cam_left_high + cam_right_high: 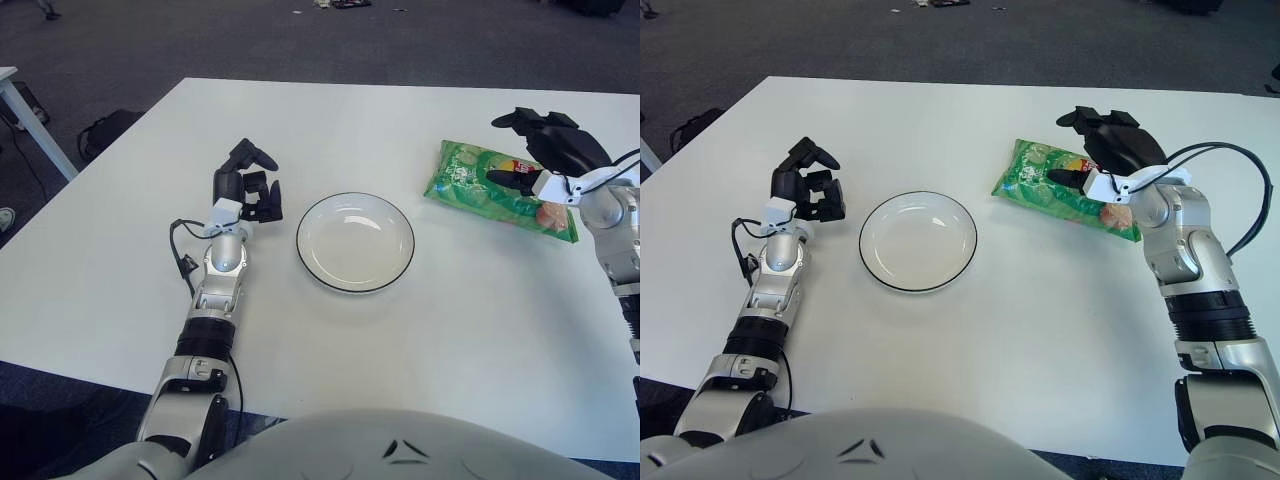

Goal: Put the snack into the plate.

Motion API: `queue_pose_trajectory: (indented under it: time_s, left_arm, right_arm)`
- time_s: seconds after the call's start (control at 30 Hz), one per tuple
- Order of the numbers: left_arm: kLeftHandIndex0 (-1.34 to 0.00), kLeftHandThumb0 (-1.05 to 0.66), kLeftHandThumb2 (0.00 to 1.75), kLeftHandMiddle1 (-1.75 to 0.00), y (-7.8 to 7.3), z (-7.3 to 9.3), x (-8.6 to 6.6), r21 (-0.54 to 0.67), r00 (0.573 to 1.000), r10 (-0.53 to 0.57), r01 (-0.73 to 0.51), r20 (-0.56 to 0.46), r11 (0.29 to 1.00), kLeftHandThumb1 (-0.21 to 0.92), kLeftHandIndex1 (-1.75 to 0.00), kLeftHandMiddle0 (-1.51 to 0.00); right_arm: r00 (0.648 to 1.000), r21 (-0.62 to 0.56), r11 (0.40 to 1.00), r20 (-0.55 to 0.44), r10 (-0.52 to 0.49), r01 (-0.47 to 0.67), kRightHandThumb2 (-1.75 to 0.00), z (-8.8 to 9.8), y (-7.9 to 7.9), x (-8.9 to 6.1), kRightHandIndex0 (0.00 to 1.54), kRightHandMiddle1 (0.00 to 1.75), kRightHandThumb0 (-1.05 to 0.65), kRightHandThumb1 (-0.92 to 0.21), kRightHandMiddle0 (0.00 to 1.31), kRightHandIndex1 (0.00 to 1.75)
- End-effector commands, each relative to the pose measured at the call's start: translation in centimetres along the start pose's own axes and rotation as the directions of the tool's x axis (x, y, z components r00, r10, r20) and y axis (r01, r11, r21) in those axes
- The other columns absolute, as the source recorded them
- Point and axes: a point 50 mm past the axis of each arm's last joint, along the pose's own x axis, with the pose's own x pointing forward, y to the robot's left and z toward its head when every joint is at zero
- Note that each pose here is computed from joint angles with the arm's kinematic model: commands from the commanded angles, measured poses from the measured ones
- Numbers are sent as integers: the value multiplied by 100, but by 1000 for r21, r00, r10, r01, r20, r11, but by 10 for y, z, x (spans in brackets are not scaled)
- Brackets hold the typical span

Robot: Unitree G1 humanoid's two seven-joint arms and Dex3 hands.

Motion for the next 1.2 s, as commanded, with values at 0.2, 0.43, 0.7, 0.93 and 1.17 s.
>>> queue_pose_trajectory:
  time_s: [0.2,0.43,0.7,0.93,1.17]
  left_arm:
    - [-68,-51,141,-175,-2,-53,-64,1,959,21,-22,-284,1000,24,-175,-137]
    - [-68,-51,142,-175,-1,-53,-64,5,958,25,-24,-286,1000,24,-175,-137]
    - [-68,-51,142,-175,1,-53,-65,2,957,30,-31,-287,1000,24,-175,-137]
    - [-68,-51,142,-175,1,-53,-65,8,958,39,-38,-285,999,23,-175,-137]
    - [-69,-52,143,-175,2,-53,-65,13,956,41,-39,-290,999,22,-175,-137]
  right_arm:
    - [998,-62,996,18,64,-63,-56,-4,11,10,0,58,-87,-90,0,34]
    - [986,-62,984,-4,165,-165,-58,-19,33,23,0,38,-100,-92,0,13]
    - [973,-52,971,-2,232,-232,-62,-27,55,29,0,23,-104,-92,0,1]
    - [952,-55,951,-35,304,-305,-68,-35,86,25,0,22,-105,-92,0,0]
    - [930,-54,930,-90,357,-363,-69,-43,101,25,0,26,-105,-92,0,0]
